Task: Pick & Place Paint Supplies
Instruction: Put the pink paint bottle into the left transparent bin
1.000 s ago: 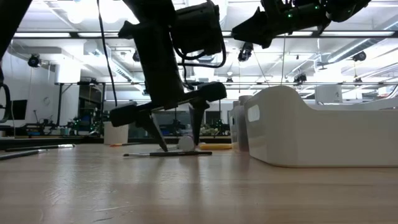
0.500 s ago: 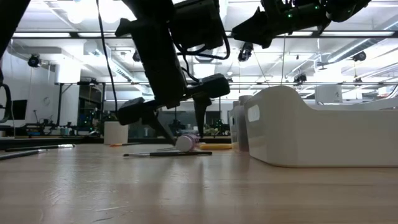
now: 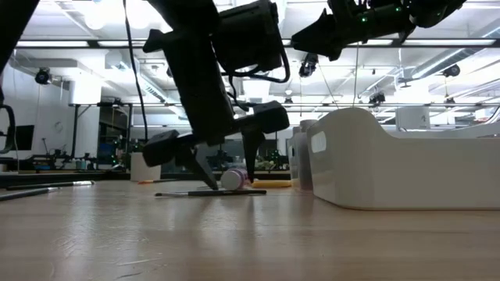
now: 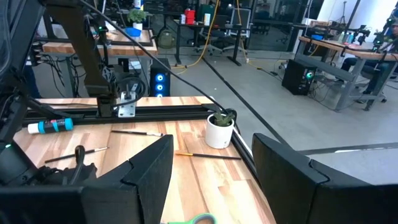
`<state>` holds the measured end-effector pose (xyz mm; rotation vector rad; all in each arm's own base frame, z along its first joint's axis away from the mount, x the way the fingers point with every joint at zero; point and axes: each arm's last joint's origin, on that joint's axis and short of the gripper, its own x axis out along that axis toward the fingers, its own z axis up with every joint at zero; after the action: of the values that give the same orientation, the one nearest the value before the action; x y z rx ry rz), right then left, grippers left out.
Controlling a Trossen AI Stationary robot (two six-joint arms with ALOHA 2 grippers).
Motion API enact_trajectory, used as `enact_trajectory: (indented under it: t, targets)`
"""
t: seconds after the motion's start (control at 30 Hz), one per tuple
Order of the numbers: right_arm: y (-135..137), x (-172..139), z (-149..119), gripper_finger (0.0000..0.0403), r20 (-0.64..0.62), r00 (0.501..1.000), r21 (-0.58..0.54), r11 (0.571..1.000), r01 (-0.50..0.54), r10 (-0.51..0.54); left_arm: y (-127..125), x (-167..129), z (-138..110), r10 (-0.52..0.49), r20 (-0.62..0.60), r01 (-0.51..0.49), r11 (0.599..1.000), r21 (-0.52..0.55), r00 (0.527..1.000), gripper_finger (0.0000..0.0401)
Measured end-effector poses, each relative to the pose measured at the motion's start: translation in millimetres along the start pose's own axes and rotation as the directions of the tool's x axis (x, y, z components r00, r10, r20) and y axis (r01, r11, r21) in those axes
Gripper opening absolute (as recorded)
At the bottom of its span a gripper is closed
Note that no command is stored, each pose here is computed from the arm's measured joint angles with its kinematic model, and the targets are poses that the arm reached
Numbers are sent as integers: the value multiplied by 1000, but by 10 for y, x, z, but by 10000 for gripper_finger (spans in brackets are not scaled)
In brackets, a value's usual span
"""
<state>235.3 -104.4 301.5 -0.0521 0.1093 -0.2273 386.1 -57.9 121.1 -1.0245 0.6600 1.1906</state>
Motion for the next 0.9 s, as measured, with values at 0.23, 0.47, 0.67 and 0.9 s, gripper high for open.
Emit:
enact_trajectory:
  t: [0.23, 0.47, 0.67, 0.9]
  targets:
    - [0, 0, 0, 217, 0, 1000, 0, 1000, 0, 0, 31, -108, -197, -54, 100, 49, 997, 52, 994, 250]
    - [0, 1, -1, 217, -1, 1000, 0, 1000, -1, 1, 161, 32, -455, -77, 284, 49, 993, 104, 956, 250]
    - [0, 0, -2, 217, -2, 1000, 0, 1000, -1, 1, 178, 108, -495, -78, 324, 58, 996, 70, 943, 250]
    - [0, 0, -3, 217, -3, 1000, 1, 1000, -1, 1, 181, 118, -496, -83, 334, 51, 994, 101, 939, 250]
